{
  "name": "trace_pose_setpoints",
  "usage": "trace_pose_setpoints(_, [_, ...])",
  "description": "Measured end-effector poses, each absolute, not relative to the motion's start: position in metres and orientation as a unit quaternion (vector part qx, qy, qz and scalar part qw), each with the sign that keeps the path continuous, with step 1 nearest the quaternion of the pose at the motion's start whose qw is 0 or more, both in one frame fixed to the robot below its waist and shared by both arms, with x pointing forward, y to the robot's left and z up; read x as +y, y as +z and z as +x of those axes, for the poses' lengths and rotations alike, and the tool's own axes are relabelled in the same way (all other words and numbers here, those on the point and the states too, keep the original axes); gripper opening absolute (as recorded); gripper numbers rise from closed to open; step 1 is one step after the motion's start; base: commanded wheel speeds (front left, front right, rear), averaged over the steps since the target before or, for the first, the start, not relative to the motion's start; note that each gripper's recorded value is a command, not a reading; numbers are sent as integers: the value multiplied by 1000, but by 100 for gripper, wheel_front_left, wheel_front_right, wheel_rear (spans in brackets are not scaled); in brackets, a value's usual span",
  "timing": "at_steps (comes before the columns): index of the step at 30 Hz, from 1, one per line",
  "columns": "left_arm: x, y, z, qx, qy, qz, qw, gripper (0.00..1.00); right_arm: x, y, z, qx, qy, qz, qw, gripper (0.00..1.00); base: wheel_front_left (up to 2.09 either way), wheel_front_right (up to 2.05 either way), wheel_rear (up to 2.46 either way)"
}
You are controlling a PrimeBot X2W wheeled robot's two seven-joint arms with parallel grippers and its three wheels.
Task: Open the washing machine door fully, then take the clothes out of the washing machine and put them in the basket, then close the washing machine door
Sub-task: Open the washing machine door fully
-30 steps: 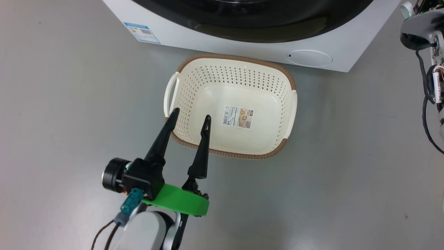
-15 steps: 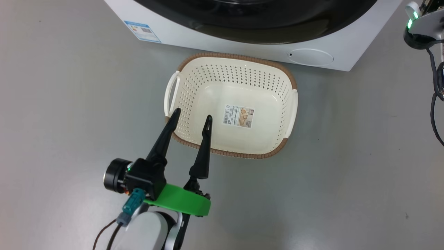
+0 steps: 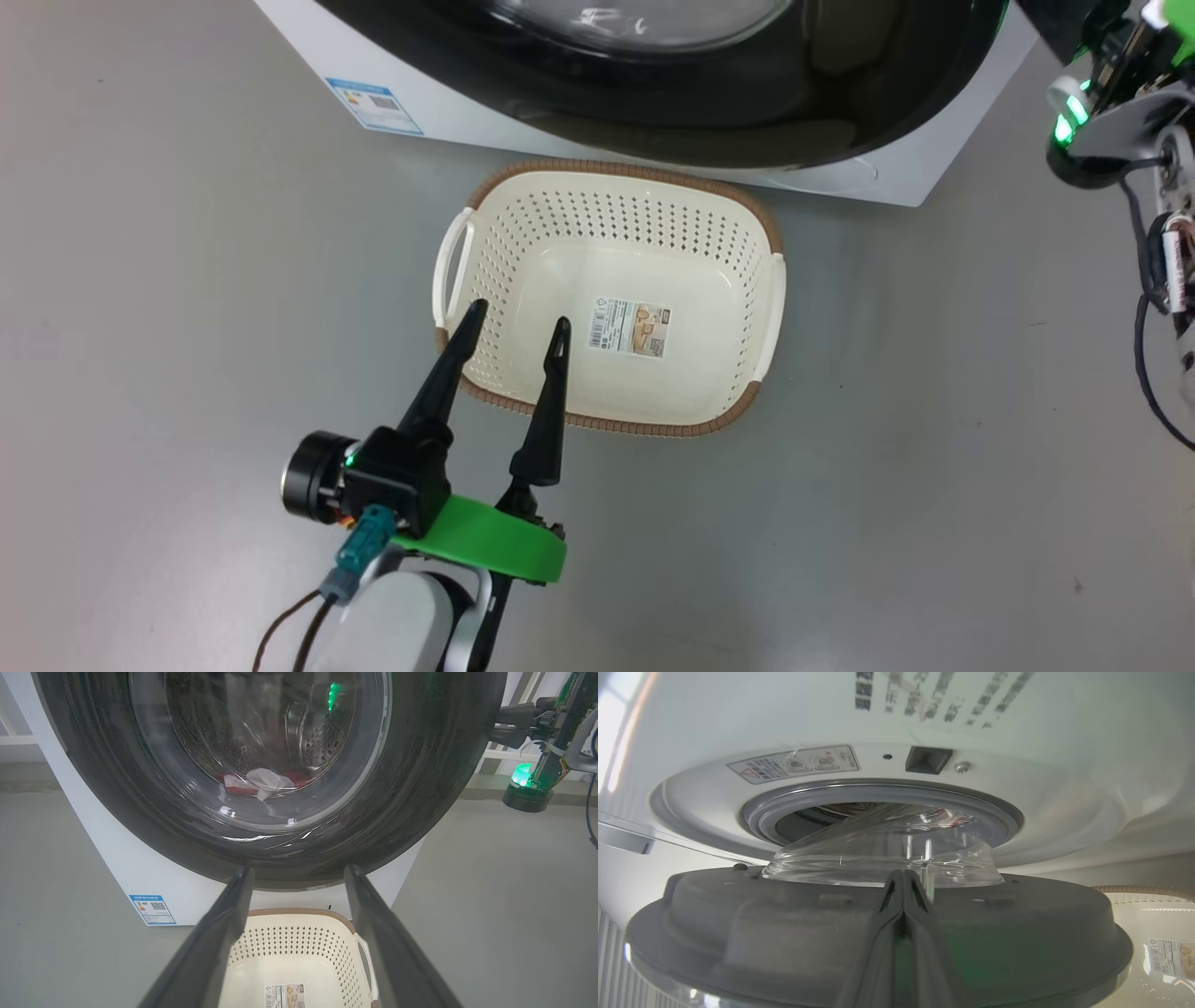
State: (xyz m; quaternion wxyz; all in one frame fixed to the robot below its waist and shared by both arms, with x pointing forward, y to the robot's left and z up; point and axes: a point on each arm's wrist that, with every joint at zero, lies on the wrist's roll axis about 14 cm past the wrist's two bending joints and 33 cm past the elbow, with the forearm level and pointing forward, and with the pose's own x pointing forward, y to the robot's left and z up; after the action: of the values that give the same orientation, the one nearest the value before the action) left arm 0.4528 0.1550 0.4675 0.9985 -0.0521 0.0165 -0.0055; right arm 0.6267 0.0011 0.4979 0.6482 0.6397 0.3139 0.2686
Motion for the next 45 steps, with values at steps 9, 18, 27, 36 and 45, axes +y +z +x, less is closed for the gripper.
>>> trace_pose_setpoints(9, [153, 472, 451, 13, -9, -52, 999, 100, 9, 497, 604, 339, 289, 629, 637, 0, 0, 0, 0])
trace_pose_setpoints(18, [154, 476, 449, 10, -8, -51, 999, 100, 13, 499, 595, 343, 295, 628, 633, 0, 0, 0, 0])
trace_pose_setpoints(27, [154, 480, 447, 6, -7, -50, 999, 100, 0, 502, 597, 307, 269, 649, 642, 0, 0, 0, 0])
trace_pose_setpoints(36, [151, 484, 444, 3, -11, -53, 999, 100, -34, 514, 585, 247, 246, 677, 648, 0, 0, 0, 0])
trace_pose_setpoints(45, [143, 484, 433, 6, -22, -56, 998, 100, -72, 504, 534, 197, 206, 692, 663, 37, 0, 0, 0])
